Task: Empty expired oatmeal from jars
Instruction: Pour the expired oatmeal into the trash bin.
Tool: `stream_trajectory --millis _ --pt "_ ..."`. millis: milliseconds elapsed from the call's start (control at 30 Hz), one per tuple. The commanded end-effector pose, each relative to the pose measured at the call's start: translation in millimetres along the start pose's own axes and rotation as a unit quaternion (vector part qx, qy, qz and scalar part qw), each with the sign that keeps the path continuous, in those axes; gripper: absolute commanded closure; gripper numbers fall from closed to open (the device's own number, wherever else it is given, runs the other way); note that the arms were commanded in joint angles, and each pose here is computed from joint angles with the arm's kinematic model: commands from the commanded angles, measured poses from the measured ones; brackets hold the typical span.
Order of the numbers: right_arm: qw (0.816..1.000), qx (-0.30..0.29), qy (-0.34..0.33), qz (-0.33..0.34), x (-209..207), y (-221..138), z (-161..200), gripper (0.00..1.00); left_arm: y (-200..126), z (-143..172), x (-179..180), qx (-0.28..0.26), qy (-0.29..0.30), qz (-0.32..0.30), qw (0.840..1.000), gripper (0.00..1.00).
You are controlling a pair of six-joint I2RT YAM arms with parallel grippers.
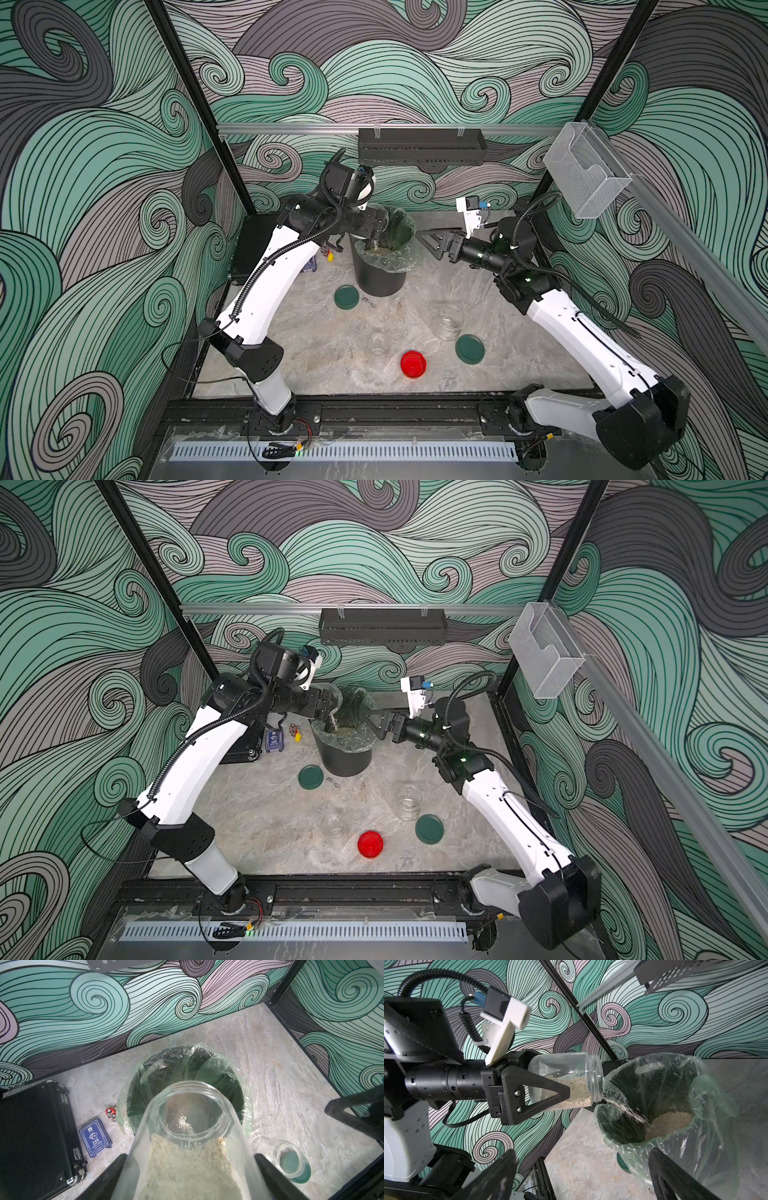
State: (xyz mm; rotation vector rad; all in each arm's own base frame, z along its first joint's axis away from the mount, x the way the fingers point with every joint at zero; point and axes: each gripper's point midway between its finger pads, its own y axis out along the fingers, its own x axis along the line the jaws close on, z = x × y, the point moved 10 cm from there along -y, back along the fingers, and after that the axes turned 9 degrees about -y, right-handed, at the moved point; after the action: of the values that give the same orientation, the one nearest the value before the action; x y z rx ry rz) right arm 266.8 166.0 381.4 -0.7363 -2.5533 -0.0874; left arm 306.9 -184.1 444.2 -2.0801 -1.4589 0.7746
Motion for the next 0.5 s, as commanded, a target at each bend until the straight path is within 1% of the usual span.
stream_trajectory --millis 0,100,300,467 --pt "1.000 -0.008 -0.025 0.014 -3.1 0.7 -2.8 0.02 -4.8 -5.3 2.1 0.008 -0.021 -0.013 1.000 1.00" --pt "1.000 -0.005 -0.020 0.014 -4.9 1.7 -0.6 0.03 0.2 -7.1 1.0 0.013 -0.025 -0.014 0.999 1.00" --pt "1.000 -0.006 -0.017 0.017 -4.6 0.7 -0.1 0.03 3.9 -17.0 -0.1 -0.009 -0.028 -0.020 0.999 1.00" --pt "1.000 -0.003 -0.013 0.018 -6.0 1.5 1.7 0.03 12.4 -25.1 -0.2 -0.012 -0.029 -0.029 0.999 1.00"
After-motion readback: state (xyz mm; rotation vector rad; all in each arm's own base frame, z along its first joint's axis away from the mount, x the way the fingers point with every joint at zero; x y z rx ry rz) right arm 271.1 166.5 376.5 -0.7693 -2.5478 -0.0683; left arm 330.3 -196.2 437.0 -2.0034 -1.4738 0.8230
